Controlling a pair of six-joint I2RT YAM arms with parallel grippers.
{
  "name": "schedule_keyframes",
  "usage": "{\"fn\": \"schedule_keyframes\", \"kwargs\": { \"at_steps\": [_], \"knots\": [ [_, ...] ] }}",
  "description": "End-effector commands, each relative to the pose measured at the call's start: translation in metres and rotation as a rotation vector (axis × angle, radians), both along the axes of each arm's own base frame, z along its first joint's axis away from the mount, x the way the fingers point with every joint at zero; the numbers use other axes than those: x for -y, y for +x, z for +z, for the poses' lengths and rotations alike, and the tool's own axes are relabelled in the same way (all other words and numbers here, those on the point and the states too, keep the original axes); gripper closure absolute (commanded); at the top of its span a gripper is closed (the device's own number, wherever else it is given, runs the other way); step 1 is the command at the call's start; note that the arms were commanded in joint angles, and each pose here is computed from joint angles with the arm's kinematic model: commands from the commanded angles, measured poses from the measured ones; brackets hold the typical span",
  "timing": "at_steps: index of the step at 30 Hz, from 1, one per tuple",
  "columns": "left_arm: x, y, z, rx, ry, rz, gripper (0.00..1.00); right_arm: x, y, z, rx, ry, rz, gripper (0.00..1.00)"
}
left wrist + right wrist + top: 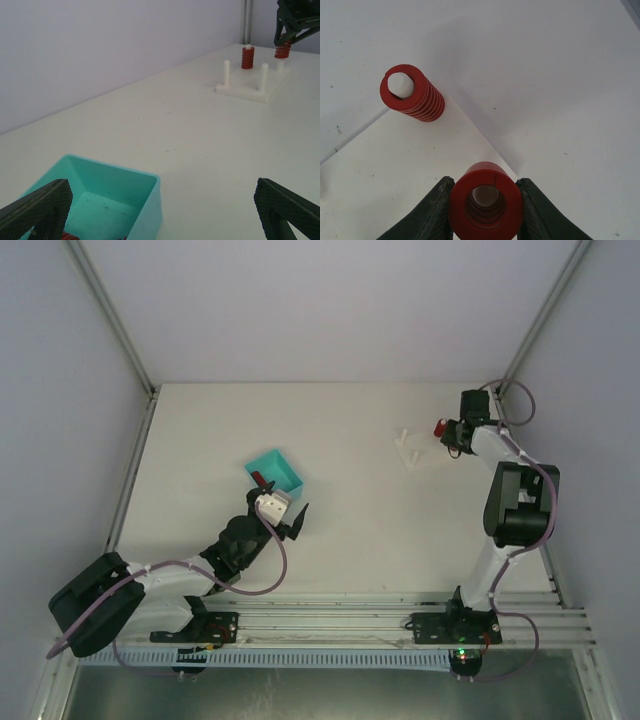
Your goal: Install the large spring
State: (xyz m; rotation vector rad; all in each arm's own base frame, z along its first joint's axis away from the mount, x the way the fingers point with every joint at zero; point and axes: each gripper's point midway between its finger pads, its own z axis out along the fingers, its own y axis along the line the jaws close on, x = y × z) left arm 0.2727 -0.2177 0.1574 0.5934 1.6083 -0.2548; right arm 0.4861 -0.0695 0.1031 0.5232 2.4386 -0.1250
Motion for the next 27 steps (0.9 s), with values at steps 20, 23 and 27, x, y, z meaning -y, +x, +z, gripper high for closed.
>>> {"fn": "schedule_keyframes", "kwargs": {
  "at_steps": [20,23,27],
  "knots": [
    [-0.016,0.012,0.044,0.038,-0.134,0.131,0.01,-0.026,-0.038,0.066,0.045,0.147,0.010,0.35],
    [-0.032,0.023,0.055,-0.025,-0.212,0.263,0.01,-0.054,-0.059,0.083,0.086,0.223,0.060,0.25],
    [-0.043,0.034,0.058,-0.167,-0.258,0.365,0.01,-0.086,-0.093,0.098,0.135,0.289,0.134,0.14]
  ]
}}
